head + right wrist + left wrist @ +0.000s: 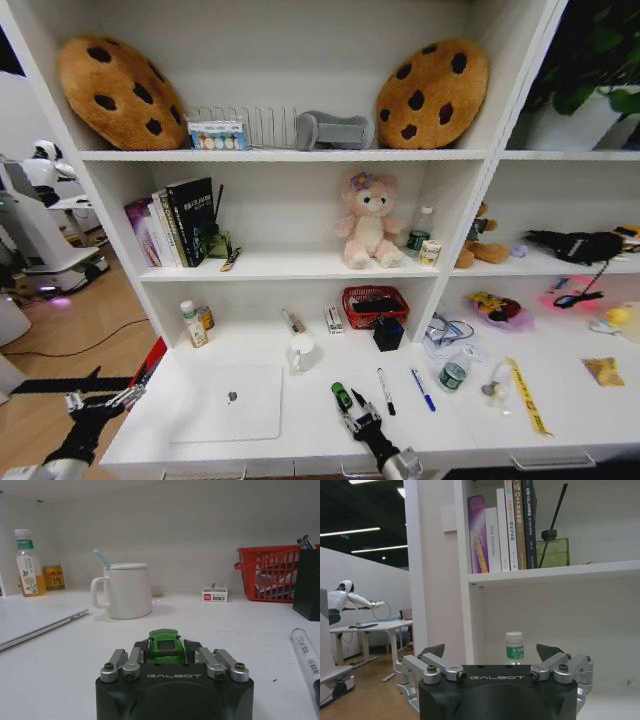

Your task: Organize the objects on the table.

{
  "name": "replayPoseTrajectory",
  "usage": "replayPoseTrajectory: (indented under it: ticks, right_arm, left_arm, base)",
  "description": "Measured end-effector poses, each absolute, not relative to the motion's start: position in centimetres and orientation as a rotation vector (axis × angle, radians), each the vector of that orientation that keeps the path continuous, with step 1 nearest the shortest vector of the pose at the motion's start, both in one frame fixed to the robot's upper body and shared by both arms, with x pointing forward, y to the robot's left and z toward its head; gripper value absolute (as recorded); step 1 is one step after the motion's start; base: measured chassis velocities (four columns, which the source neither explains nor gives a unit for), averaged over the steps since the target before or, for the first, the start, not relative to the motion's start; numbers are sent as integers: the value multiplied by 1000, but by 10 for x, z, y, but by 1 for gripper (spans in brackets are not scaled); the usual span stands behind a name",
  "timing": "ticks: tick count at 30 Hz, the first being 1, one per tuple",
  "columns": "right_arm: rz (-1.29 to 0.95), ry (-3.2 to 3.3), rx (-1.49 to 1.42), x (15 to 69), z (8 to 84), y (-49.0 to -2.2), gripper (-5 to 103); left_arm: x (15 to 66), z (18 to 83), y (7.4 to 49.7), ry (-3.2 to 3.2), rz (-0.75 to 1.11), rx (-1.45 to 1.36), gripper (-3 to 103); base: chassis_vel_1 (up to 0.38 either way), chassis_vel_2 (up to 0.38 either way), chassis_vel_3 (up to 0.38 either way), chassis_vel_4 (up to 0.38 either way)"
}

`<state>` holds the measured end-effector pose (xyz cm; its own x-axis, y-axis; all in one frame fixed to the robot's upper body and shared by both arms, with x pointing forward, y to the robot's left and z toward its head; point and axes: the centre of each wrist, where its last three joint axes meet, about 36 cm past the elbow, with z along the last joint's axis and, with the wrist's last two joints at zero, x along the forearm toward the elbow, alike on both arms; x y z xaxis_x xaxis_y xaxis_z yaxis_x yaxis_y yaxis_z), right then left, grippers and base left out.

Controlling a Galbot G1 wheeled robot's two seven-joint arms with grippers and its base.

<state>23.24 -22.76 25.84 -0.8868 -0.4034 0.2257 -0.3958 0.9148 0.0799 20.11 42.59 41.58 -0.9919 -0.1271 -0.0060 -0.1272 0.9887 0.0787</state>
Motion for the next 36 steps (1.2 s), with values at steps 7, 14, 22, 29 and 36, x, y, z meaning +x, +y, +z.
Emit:
replayPoseTrajectory:
  ticks: [7, 14, 22, 29, 36]
  right_arm:
    - [-43, -2845, 592, 230, 260, -230, 35]
    - [-49, -2899, 585, 230, 283, -240, 35]
    - [-60, -3008, 649, 241, 381, -254, 35]
    - [-181, -3092, 637, 277, 470, -251, 35]
    - [-279, -3126, 685, 317, 515, -252, 35]
  left_arm:
    - [201, 416, 426, 3132, 124, -200, 100]
    - [201, 416, 426, 3132, 124, -200, 100]
    - [201, 416, 426, 3132, 124, -200, 100]
    - [201, 416, 426, 3132, 124, -200, 100]
    - [201, 416, 426, 3132, 124, -200, 100]
  base:
    - [0, 0, 0, 0]
    - [0, 0, 0, 0]
    - [0, 0, 0, 0]
    - [0, 0, 0, 0]
    - [0, 0, 0, 0]
